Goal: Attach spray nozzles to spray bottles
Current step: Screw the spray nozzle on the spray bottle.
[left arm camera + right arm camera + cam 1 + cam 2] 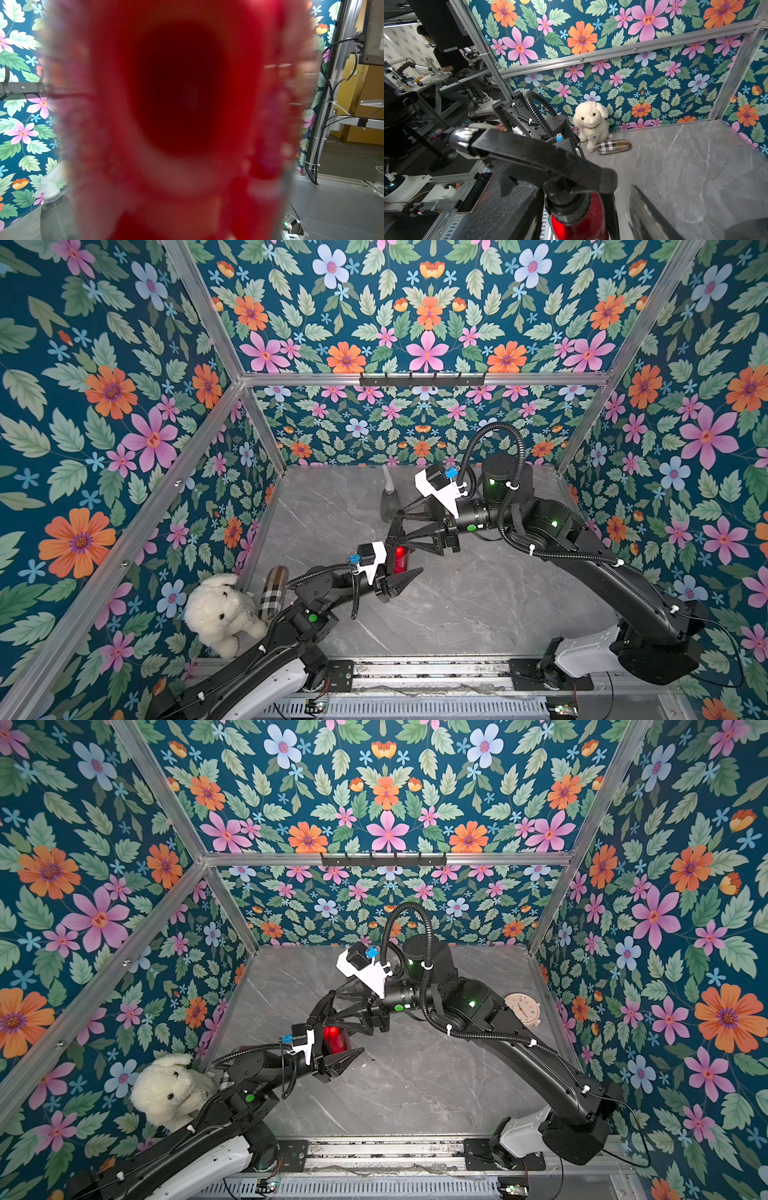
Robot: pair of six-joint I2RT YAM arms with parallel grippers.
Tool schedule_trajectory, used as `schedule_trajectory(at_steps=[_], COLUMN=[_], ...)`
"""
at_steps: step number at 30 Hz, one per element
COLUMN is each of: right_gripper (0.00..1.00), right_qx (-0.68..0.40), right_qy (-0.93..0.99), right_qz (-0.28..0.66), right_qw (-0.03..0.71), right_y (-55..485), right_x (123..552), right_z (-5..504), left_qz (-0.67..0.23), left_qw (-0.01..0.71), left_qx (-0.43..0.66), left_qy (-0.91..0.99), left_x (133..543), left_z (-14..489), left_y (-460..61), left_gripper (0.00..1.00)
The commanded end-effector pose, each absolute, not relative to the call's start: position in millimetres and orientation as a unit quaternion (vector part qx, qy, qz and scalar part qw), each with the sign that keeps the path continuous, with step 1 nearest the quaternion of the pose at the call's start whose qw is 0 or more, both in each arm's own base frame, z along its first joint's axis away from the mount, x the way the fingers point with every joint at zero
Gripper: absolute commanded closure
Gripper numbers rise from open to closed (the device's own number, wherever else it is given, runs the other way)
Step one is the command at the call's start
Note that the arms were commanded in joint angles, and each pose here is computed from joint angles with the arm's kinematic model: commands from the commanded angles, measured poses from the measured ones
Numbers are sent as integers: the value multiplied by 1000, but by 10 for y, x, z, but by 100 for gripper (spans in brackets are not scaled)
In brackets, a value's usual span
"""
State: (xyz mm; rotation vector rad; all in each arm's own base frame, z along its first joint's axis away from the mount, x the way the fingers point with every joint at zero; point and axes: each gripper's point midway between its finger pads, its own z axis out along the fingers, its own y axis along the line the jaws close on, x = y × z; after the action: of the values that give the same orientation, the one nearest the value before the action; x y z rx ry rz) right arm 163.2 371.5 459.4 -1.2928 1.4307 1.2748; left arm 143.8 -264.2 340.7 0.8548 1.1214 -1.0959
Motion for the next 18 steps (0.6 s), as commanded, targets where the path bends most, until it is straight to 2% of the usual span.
schedule_trajectory(at_steps=[1,8,14,18], right_gripper=[39,48,51,58], right_qx=[-521,-524,-525,-522], right_qy=[548,546,550,551], right_qz=[519,522,519,519], right_qw=[400,393,391,392], right_y=[3740,3772,3793,3807], right_x=[1575,1542,1540,1550], right_z=[4661,4624,4574,4549], left_qz=[-484,-482,-479,-479], left_qw=[637,637,639,640], left_qx=[371,369,366,366], left_qy=[472,476,477,477], left_x=[1407,1431,1448,1448], left_z=[3506,3489,3492,3500], left_y=[-2626,-2633,-2628,-2629], left_gripper=[100,100,100,100])
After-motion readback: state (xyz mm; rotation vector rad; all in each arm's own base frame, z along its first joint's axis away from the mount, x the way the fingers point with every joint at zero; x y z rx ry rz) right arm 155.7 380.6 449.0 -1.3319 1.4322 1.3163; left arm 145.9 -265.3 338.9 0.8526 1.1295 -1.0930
